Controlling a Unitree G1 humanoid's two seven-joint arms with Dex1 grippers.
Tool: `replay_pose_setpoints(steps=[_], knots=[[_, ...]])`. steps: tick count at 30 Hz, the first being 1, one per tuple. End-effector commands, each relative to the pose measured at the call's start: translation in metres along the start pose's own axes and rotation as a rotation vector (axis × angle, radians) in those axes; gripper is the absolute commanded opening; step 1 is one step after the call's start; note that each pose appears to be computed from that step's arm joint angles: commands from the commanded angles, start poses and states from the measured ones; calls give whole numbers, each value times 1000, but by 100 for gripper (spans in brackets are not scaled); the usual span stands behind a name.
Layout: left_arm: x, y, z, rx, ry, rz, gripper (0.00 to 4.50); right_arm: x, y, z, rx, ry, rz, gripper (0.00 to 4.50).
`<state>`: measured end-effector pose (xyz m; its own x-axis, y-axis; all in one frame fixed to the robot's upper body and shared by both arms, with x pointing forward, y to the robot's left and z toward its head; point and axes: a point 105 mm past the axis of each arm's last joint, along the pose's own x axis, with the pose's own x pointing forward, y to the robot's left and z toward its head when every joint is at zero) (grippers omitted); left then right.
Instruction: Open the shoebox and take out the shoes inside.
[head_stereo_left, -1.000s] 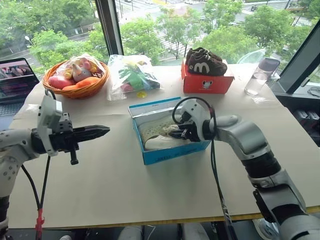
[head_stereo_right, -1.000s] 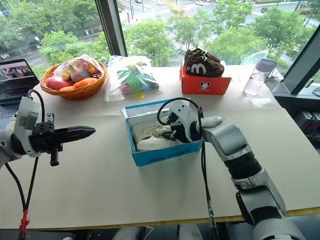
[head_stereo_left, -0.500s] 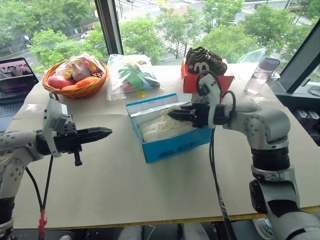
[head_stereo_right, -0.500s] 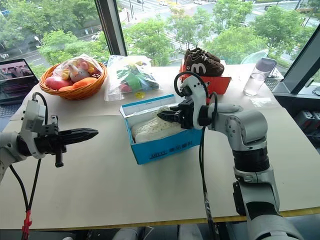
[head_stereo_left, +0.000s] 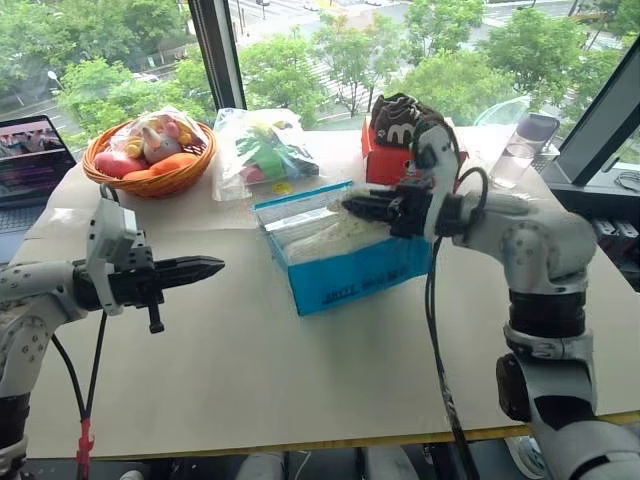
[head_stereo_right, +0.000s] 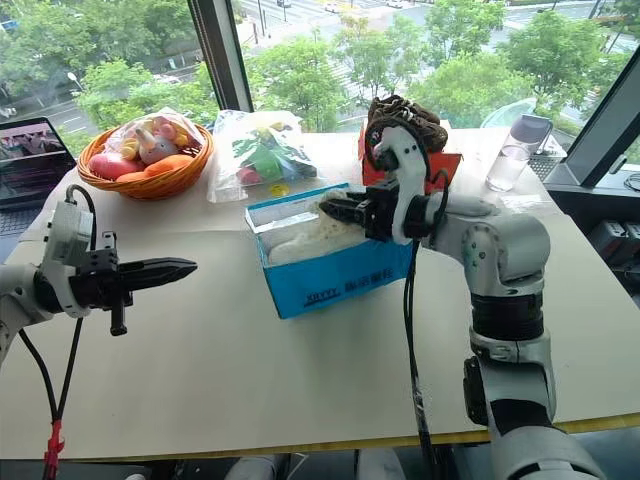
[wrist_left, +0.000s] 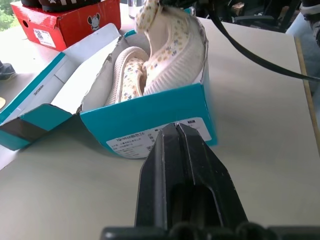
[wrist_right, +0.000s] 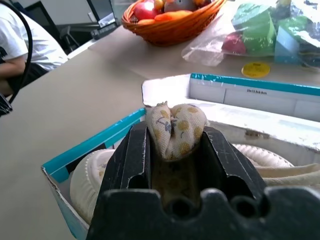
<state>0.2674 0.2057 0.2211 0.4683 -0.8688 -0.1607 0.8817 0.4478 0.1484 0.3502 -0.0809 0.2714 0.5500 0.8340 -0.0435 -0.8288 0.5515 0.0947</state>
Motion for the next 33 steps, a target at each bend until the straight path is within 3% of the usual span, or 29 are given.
replay_pose_setpoints(steps=[1,11,17,24,33], knots=[[-1,-2,10,53,-10,-14,0,-8,13,31,-78,-104,17,141],[0,-1,9,53,-5,-16,0,-14,9,24,-30,-124,-29,141],[1,-4,8,52,0,-38,0,-27,-3,41,-24,-198,-98,141],[2,-5,11,61,-13,-35,0,-80,-64,41,-74,-212,-436,141],[4,-6,9,46,-24,-38,0,-162,-129,-4,-190,-93,-973,141]])
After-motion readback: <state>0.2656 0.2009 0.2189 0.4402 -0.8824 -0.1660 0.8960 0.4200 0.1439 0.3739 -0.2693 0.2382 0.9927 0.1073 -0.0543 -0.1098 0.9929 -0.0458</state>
